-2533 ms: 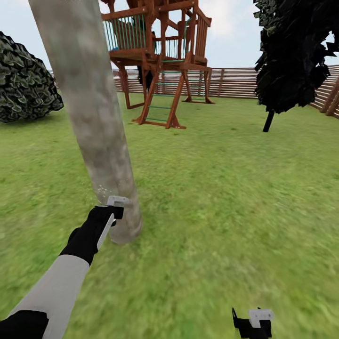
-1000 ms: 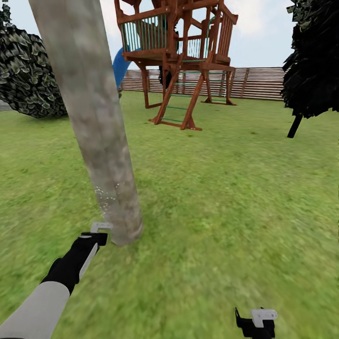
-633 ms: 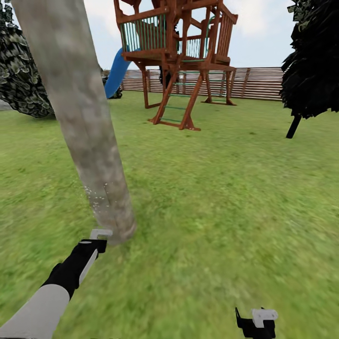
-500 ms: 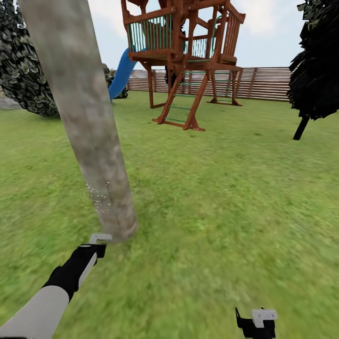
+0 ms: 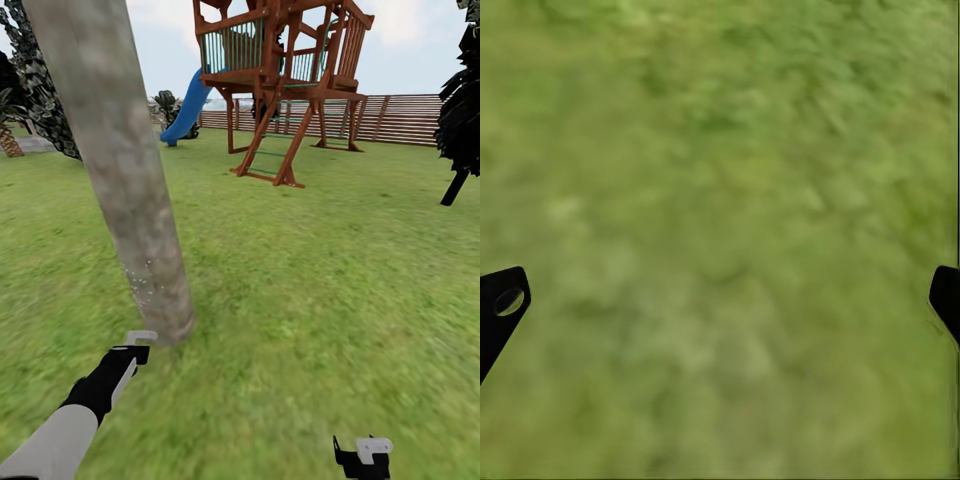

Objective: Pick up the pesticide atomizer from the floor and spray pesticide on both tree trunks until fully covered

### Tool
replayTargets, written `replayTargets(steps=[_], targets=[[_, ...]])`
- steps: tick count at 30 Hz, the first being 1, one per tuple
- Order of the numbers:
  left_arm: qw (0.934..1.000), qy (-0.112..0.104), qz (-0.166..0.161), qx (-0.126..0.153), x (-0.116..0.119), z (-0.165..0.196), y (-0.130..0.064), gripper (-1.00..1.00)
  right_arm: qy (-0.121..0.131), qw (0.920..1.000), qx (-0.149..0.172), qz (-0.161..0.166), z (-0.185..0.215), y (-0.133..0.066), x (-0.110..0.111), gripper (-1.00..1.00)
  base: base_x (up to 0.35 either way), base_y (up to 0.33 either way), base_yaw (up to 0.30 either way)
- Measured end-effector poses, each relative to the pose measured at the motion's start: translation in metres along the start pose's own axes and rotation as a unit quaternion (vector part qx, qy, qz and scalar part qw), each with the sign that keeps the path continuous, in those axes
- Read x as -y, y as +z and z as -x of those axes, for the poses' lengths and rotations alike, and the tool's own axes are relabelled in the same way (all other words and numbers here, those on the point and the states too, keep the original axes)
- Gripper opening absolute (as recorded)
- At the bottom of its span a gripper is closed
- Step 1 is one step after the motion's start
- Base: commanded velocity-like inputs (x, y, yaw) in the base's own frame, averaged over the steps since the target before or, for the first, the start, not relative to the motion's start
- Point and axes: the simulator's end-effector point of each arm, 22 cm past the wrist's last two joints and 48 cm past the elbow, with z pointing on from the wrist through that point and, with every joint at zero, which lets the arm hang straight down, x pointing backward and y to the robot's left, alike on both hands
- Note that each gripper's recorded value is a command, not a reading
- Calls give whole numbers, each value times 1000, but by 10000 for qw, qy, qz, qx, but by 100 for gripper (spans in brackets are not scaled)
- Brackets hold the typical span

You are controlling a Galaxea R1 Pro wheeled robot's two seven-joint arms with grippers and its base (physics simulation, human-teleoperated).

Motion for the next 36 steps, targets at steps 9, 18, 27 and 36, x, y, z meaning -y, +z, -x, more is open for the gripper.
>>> replayTargets(steps=[9, 18, 27, 36], targets=[[10000, -9, -13, 9, 2, 1, 0, -100, -1, 10000, 0, 0, 0, 0, 0, 100, 31, -266, 0], [10000, -54, 69, -21, -10, -1, 1, -100, 14, 10000, -1, 18, 0, 0, -3, 100, 0, -273, 168], [9999, -115, 81, -15, -13, -1, 1, -100, 15, 10000, 0, 17, 0, 0, -3, 100, 122, -254, 241], [9999, -107, 65, -13, -10, -1, 1, -100, 4, 10000, -3, 13, 0, 0, -1, 100, 240, -190, 4]])
